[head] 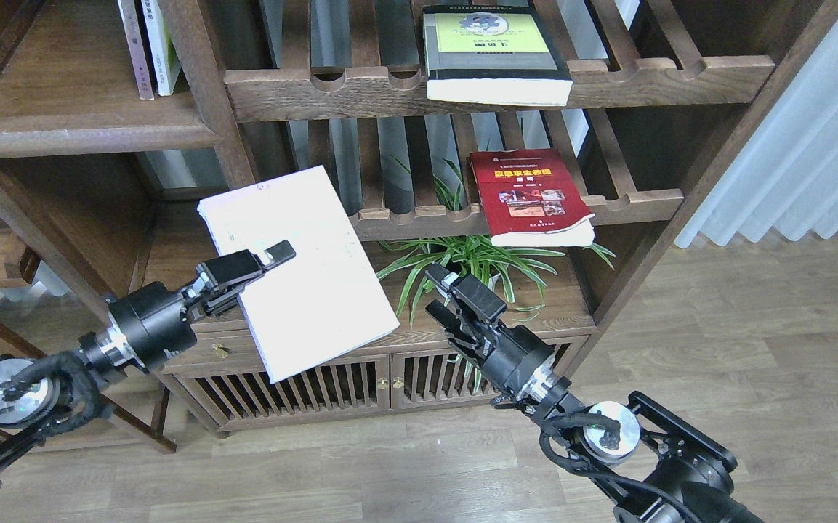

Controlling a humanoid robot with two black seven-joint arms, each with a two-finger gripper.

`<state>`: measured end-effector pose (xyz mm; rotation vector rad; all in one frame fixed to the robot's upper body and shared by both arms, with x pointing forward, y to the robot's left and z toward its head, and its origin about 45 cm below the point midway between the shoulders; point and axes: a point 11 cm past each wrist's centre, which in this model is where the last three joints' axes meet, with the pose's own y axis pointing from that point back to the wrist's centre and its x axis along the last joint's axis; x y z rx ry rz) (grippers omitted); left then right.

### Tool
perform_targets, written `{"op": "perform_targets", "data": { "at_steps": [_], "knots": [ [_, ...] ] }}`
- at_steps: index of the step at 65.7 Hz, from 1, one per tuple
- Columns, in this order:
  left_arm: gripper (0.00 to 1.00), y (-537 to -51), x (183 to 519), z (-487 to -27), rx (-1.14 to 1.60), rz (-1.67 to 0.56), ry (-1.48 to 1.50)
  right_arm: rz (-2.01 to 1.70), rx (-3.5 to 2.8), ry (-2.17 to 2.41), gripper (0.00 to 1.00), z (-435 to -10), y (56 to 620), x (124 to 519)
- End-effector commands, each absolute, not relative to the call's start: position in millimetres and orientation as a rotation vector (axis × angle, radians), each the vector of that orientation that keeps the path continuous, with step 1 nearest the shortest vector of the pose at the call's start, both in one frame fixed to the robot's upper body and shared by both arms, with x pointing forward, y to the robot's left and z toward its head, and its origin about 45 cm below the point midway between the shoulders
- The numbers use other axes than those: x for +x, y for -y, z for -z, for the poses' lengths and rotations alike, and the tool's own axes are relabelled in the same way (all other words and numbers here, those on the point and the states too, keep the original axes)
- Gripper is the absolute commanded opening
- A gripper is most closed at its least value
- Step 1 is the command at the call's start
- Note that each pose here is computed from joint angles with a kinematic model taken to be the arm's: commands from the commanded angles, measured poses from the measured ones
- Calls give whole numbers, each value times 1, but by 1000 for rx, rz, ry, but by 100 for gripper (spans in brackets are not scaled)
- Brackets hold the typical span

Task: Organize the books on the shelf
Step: 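Carry the white book with the left gripper up toward the upper shelf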

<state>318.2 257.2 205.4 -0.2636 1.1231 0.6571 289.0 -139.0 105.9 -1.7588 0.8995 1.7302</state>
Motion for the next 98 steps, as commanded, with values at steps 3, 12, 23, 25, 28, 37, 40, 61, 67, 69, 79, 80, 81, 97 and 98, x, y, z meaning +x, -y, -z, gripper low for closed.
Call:
{"op": "perform_targets", "data": {
  "at_steps": [3,12,23,25,28,37,40,61,67,69,79,80,81,97,98],
  "knots": [
    [7,-278,321,-212,-232,-703,-1087,-1730,-1760,-901,94,-106,139,290],
    [7,-300,325,-224,-191,-751,-1036,-1723,-1778,-905,94,-106,139,290],
    [8,-321,337,-250,-165,-793,-952,-1715,-1813,-926,94,-102,139,290],
    [8,-324,339,-255,-162,-798,-936,-1715,-1815,-927,94,-102,139,290],
    [8,-325,341,-260,-161,-799,-922,-1716,-1817,-925,94,-102,138,289],
    [8,-329,342,-265,-156,-807,-909,-1716,-1820,-912,94,-103,133,290],
    [8,-333,342,-267,-150,-815,-902,-1715,-1821,-912,94,-104,133,290],
    [8,-365,346,-296,-112,-889,-813,-1713,-1821,-912,94,-104,133,290],
    [8,-375,353,-321,-119,-912,-749,-1713,-1821,-912,94,-104,133,290],
    [8,-379,354,-327,-121,-921,-732,-1714,-1820,-913,94,-103,133,289],
    [8,-392,359,-359,-126,-950,-651,-1718,-1815,-904,94,-103,130,289],
    [8,-392,360,-363,-128,-949,-640,-1719,-1812,-903,94,-103,129,289],
    [8,-391,361,-364,-129,-948,-637,-1720,-1812,-901,94,-103,128,289],
    [8,-402,363,-380,-127,-976,-595,-1717,-1818,-897,94,-104,126,289],
    [8,-406,363,-379,-117,-988,-590,-1715,-1819,-896,94,-105,126,290]
  ]
}}
